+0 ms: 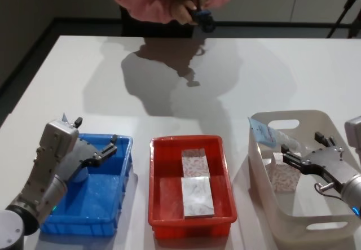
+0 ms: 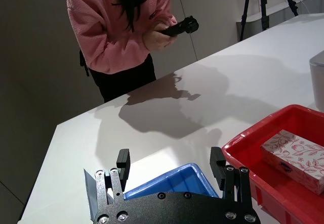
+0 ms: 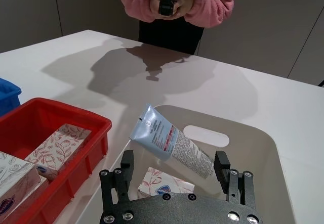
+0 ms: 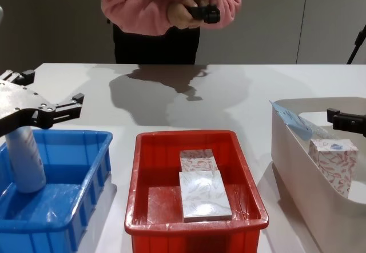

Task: Bimanual collaborative sorting of washing and personal care products

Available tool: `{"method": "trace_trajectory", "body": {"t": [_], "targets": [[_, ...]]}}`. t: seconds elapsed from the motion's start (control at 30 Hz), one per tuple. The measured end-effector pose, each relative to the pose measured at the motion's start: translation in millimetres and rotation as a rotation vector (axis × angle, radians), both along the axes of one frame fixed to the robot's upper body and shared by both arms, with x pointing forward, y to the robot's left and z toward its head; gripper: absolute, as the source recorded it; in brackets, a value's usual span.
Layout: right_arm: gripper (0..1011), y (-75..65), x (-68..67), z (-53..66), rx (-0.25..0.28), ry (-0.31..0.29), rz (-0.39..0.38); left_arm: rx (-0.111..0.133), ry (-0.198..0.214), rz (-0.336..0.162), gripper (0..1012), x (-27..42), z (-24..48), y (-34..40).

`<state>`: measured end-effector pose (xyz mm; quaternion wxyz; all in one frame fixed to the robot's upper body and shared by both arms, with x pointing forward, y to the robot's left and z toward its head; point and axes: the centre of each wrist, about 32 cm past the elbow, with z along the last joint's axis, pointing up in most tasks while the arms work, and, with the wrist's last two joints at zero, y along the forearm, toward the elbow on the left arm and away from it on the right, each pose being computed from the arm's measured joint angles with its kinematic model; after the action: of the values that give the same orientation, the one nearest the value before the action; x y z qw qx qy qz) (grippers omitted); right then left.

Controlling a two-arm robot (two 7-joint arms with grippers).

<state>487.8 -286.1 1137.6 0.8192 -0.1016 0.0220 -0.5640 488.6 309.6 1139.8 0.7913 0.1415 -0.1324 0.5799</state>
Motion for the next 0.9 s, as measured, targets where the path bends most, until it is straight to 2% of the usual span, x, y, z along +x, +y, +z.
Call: {"method": "trace_trajectory", "body": {"t": [0.23,0.6,0.9], "targets": [[1001,-3.7,-10.1,-3.6,-0.031,-0.053,0.006,0.000,0.000,0.000,1001,0.0,0.0,0.0],[1001,-3.6,-8.8,-2.5,-0.032,-0.051,0.004,0.000,0.000,0.000,1002,0.0,0.0,0.0],[1001,-4.8,-5.2,-0.4,-0.076,-0.085,0.002,0.000,0.000,0.000,1002,0.0,0.0,0.0]]}}
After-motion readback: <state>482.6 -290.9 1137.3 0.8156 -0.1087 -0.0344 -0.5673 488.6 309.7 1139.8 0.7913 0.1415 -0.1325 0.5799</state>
